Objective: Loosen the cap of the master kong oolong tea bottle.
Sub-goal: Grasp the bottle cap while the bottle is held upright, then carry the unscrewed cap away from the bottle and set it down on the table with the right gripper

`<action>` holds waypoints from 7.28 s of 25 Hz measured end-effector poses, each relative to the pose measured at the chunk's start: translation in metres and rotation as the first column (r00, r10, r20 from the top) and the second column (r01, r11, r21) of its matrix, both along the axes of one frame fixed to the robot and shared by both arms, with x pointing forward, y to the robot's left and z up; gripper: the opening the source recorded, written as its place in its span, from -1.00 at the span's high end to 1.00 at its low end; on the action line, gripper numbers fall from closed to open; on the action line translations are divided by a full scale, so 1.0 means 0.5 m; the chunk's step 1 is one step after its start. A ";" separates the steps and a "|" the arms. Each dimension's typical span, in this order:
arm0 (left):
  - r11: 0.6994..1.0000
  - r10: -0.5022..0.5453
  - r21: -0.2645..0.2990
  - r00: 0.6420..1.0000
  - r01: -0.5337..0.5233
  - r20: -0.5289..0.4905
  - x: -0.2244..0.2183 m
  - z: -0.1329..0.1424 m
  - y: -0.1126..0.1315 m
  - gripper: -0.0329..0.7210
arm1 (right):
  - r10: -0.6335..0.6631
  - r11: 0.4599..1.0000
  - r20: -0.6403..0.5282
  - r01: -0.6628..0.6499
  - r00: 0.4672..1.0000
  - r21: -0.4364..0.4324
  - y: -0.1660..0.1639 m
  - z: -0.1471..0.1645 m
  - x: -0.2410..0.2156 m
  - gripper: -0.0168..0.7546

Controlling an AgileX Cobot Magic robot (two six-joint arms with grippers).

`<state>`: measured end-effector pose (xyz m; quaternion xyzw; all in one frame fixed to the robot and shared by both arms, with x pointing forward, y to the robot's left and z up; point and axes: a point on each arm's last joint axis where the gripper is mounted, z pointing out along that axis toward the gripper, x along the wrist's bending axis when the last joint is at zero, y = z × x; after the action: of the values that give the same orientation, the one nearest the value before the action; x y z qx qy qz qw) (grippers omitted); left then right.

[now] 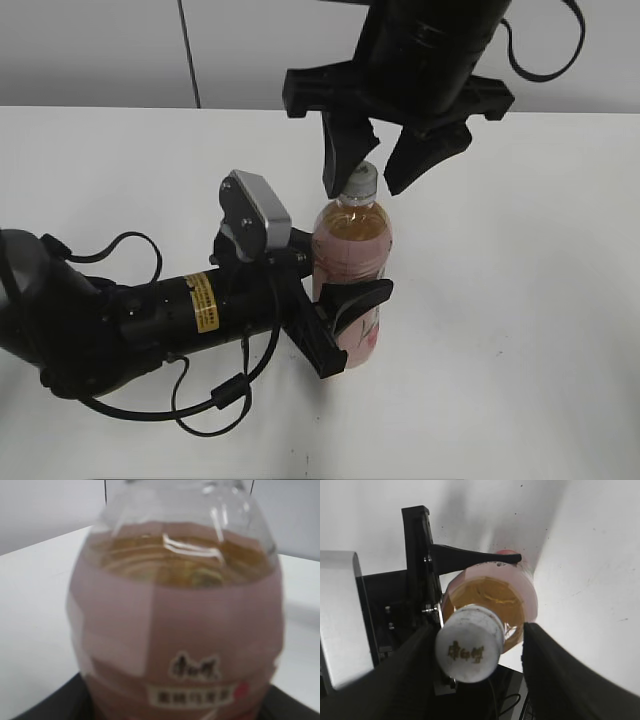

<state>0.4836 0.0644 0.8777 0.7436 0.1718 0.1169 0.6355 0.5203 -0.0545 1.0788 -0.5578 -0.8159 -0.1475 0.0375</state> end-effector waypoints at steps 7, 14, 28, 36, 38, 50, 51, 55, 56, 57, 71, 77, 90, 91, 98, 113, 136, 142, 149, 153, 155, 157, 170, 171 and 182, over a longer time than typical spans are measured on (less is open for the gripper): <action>1.000 0.000 0.000 1.000 0.000 0.000 0.000 0.000 0.000 -0.08 | 0.004 1.000 -0.017 -0.004 1.000 -0.001 0.005 -0.010 0.003 0.12; 1.000 0.001 0.000 1.000 -0.001 0.000 0.000 0.000 0.000 -0.08 | 0.320 0.947 0.072 -0.317 0.945 -0.046 0.004 -0.010 0.003 0.20; 1.000 -0.014 0.006 1.000 0.013 0.012 -0.002 0.000 -0.001 -0.08 | 0.985 0.061 0.172 -0.928 -0.004 -0.368 0.003 -0.010 0.004 0.23; 1.000 -0.009 0.003 1.000 0.009 0.009 -0.001 0.000 -0.001 -0.08 | 0.985 0.073 0.175 -0.928 0.009 -0.366 0.003 -0.009 0.004 0.03; 1.000 -0.008 0.002 1.000 0.008 0.006 -0.001 0.000 -0.001 -0.08 | 0.978 0.157 0.182 -0.927 0.098 -0.342 0.003 -0.009 0.004 -0.21; 1.000 -0.007 0.002 1.000 0.007 0.004 -0.001 0.000 0.000 -0.08 | 0.379 0.916 0.228 -0.398 0.897 0.042 0.020 0.085 0.005 -0.54; 1.000 -0.007 0.002 1.000 0.007 0.004 -0.001 0.000 0.000 -0.08 | 0.277 0.954 0.203 -0.294 0.939 0.058 0.017 0.088 0.008 -0.54; 1.000 -0.007 0.002 1.000 0.007 0.004 -0.001 0.000 0.000 -0.08 | 0.071 0.994 0.154 -0.082 0.986 0.068 0.009 0.087 0.014 -0.48; 1.000 -0.008 0.002 1.000 0.008 0.003 -0.001 0.000 -0.001 -0.08 | 0.052 0.996 0.145 -0.063 0.988 0.068 0.009 0.084 0.014 -0.45; 1.000 -0.008 0.002 1.000 0.008 0.004 -0.001 0.000 -0.001 -0.08 | 0.040 0.997 0.136 -0.049 0.990 0.064 0.008 0.080 0.014 -0.41; 1.000 -0.007 0.001 1.000 0.007 0.003 -0.001 0.000 -0.001 -0.08 | 0.026 1.000 0.040 -0.026 0.999 -0.016 -0.002 0.009 0.006 -0.34; 1.000 -0.007 0.001 1.000 0.007 0.003 -0.001 0.000 -0.001 -0.08 | 0.034 0.999 0.020 -0.034 0.999 -0.007 0.005 -0.001 0.008 0.13; 1.000 -0.008 0.002 1.000 0.008 0.004 -0.001 0.000 -0.001 -0.08 | 0.915 0.392 0.211 -0.878 0.343 -0.274 0.007 0.000 0.007 0.23; 1.000 -0.009 0.002 1.000 0.009 0.004 -0.001 0.000 -0.001 -0.08 | 0.944 0.310 0.209 -0.902 0.255 -0.301 0.007 0.000 0.006 0.23; 1.000 -0.011 0.004 1.000 0.011 0.007 -0.002 0.000 -0.001 -0.08 | 0.979 -0.010 0.182 -0.918 -0.089 -0.396 0.007 0.000 0.006 0.23; 1.000 -0.008 0.002 1.000 0.008 0.003 -0.001 0.000 -0.001 -0.08 | 0.844 0.501 0.319 -0.846 0.431 -0.181 0.027 0.049 0.005 -0.52; 1.000 -0.008 0.001 1.000 0.008 0.002 -0.001 0.000 -0.001 -0.08 | 0.012 1.000 -0.003 -0.012 1.000 0.012 0.005 0.000 0.003 -0.24; 1.000 -0.008 0.001 1.000 0.008 0.002 -0.001 0.000 -0.001 -0.08 | 0.096 0.995 0.026 -0.096 0.995 -0.005 0.004 0.000 0.004 0.24; 1.000 -0.008 0.001 1.000 0.008 0.002 -0.001 0.000 -0.001 -0.07 | 0.741 0.671 0.190 -0.722 0.644 -0.171 0.003 0.002 0.003 0.24; 1.000 -0.007 0.001 1.000 0.007 0.002 -0.001 0.000 0.000 -0.07 | 0.941 0.320 0.211 -0.898 0.264 -0.301 0.002 0.005 0.002 0.24; 1.000 -0.007 0.001 1.000 0.007 0.002 -0.001 0.000 0.000 -0.07 | 0.968 0.208 0.204 -0.917 0.144 -0.340 0.002 0.004 0.003 0.24; 1.000 -0.006 0.001 1.000 0.006 0.002 -0.001 0.000 0.000 -0.07 | 0.978 0.139 0.196 -0.922 0.070 -0.363 0.002 0.004 0.003 0.24; 1.000 -0.013 0.002 1.000 0.013 0.003 -0.002 0.000 -0.001 -0.07 | 0.932 0.283 0.320 -0.894 0.171 -0.347 -0.002 0.079 -0.016 0.25; 1.000 -0.013 0.002 1.000 0.013 0.003 -0.002 0.000 -0.001 -0.07 | 0.918 0.331 0.331 -0.882 0.218 -0.335 -0.005 0.088 -0.019 0.25; 1.000 -0.027 0.006 1.000 0.027 0.005 -0.004 -0.001 -0.002 -0.07 | 0.378 0.913 0.160 -0.339 0.912 -0.227 -0.161 0.019 0.046 0.25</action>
<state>0.4815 0.0635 0.8774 0.7473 0.1596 0.1106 0.6354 0.5431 -0.1350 1.0881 -0.3812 -0.9146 -0.1133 -0.0729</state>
